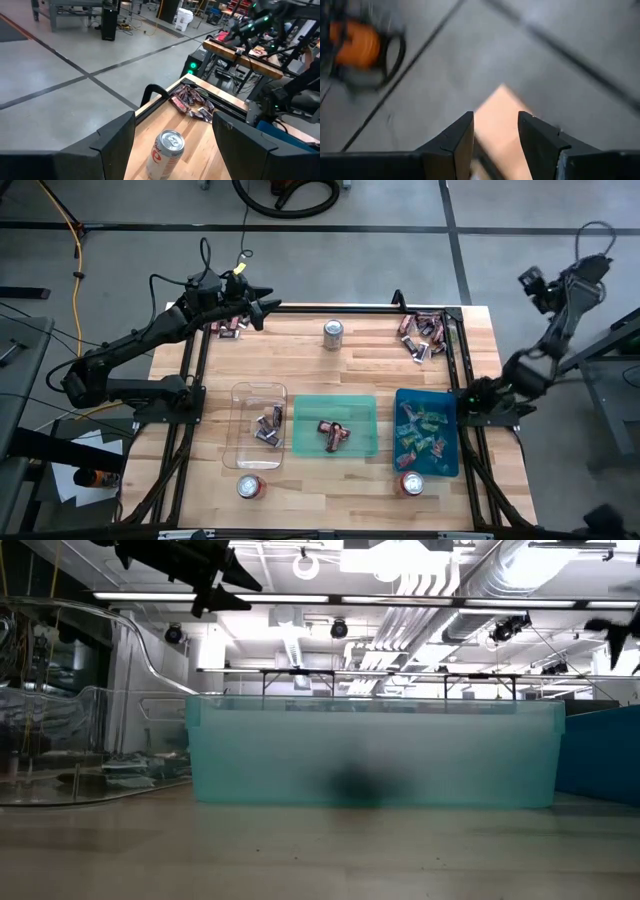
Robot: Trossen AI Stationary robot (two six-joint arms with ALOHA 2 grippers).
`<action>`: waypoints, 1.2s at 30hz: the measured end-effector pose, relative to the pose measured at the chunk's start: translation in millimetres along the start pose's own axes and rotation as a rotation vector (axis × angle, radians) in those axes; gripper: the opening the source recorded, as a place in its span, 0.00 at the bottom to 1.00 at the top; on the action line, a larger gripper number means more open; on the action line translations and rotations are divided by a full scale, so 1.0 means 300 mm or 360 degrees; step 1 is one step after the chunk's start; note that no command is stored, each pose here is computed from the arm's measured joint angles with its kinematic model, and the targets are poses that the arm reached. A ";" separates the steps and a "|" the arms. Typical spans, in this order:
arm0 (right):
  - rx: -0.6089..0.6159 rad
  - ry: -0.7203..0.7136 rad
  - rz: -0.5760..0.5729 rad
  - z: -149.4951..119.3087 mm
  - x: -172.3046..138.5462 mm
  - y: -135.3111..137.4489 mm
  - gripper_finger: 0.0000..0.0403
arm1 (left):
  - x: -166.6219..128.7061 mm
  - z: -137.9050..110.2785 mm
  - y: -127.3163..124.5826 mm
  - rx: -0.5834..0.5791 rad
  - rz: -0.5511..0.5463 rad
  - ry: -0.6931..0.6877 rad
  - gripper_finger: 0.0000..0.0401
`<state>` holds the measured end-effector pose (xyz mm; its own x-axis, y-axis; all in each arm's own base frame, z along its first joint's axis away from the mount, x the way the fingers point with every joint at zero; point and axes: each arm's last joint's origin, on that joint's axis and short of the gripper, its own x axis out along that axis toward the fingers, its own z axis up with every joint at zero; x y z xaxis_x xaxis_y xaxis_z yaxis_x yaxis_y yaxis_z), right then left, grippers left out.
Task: Organize candy in baskets
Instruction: Put the green gummy into the blue bin
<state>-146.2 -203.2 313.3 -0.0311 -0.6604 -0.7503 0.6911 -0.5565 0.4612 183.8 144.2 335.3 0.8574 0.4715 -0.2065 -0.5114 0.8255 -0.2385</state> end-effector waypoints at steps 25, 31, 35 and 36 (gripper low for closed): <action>-0.0552 0.1228 0.0244 -0.177 0.484 0.050 0.36 | 0.000 0.002 0.006 -0.0083 0.0101 -0.0024 0.63; -0.0596 0.1158 0.0284 -0.154 0.495 0.044 0.36 | 0.000 0.001 0.007 -0.0094 0.0103 -0.0024 0.63; -0.0461 0.0978 0.0286 -0.046 0.455 0.027 0.36 | 0.000 0.001 0.007 -0.0097 0.0103 -0.0024 0.63; -0.0430 0.0965 0.0260 -0.023 0.437 0.020 0.36 | 0.000 0.001 0.007 -0.0098 0.0103 -0.0024 0.63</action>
<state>-141.0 -289.7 214.5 0.4443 -0.2824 -0.8502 0.8111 -0.2763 0.5156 182.8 146.0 335.2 0.8231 0.5280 -0.2091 -0.5678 0.7729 -0.2833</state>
